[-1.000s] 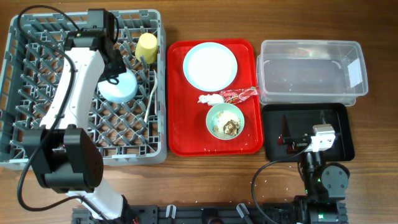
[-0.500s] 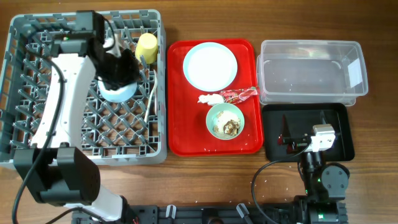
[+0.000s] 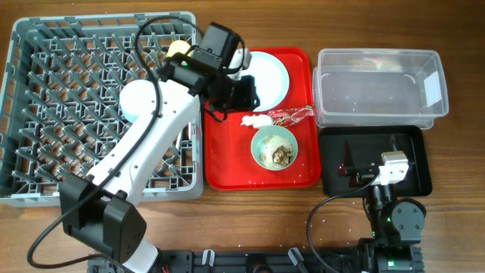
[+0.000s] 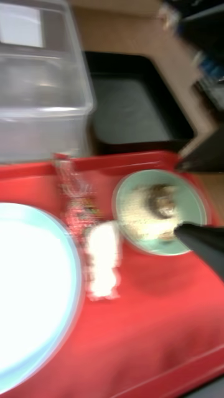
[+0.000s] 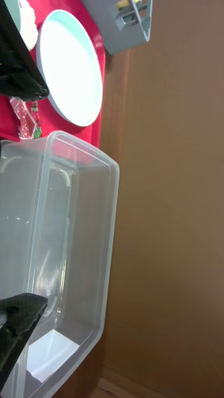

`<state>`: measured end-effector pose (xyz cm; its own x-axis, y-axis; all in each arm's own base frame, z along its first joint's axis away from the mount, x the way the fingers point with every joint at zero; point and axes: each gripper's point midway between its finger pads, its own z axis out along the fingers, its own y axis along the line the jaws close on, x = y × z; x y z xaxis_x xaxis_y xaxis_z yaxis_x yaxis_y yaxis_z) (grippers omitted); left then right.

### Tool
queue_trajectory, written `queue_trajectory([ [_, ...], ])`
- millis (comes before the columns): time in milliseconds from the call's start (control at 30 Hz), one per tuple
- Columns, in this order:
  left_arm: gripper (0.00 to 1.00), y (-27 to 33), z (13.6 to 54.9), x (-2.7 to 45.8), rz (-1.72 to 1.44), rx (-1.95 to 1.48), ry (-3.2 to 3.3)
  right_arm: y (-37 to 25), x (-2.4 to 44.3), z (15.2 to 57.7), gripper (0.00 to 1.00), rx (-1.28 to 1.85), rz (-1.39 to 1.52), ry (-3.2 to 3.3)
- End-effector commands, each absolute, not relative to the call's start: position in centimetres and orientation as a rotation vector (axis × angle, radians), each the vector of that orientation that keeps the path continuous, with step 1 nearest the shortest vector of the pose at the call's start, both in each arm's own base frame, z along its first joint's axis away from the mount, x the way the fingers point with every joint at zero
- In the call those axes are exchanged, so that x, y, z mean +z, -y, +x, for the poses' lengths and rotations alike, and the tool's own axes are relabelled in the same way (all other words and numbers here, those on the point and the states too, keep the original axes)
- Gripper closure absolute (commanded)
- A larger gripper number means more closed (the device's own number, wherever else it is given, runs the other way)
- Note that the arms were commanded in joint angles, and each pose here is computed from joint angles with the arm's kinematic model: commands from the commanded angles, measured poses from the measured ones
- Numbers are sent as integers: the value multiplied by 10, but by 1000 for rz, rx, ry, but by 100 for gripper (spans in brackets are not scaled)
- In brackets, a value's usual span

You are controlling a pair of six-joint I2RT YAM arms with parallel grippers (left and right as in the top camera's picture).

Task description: Sort waste into correct bins and load items into the dishwasher rack

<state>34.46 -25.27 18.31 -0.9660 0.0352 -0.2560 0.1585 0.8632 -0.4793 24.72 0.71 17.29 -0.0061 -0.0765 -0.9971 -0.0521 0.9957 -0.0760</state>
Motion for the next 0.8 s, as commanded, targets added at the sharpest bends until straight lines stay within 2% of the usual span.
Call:
queue_trajectory([
  [0, 76, 228, 383, 177, 6, -380, -2669, -6, 173, 247, 0, -23, -97, -1574],
  [33, 76, 214, 392, 173, -88, -258, -2641, -6, 173, 247, 0, -23, -96, -1574],
  [67, 69, 202, 398, 166, -144, -162, -2624, -6, 173, 247, 0, -23, -97, -1574],
  [200, 65, 198, 412, 121, -164, -66, -2679, -6, 173, 247, 0, -23, -97, -1574],
  [333, 66, 204, 429, 70, -170, -30, -2715, -6, 173, 247, 0, -23, -97, -1574],
  [533, 67, 203, 438, 18, -180, 12, -2758, -6, 173, 247, 0, -23, -96, -1574],
  [767, 71, 203, 446, 9, -187, 21, -2735, -6, 173, 247, 0, -23, -97, -1574],
])
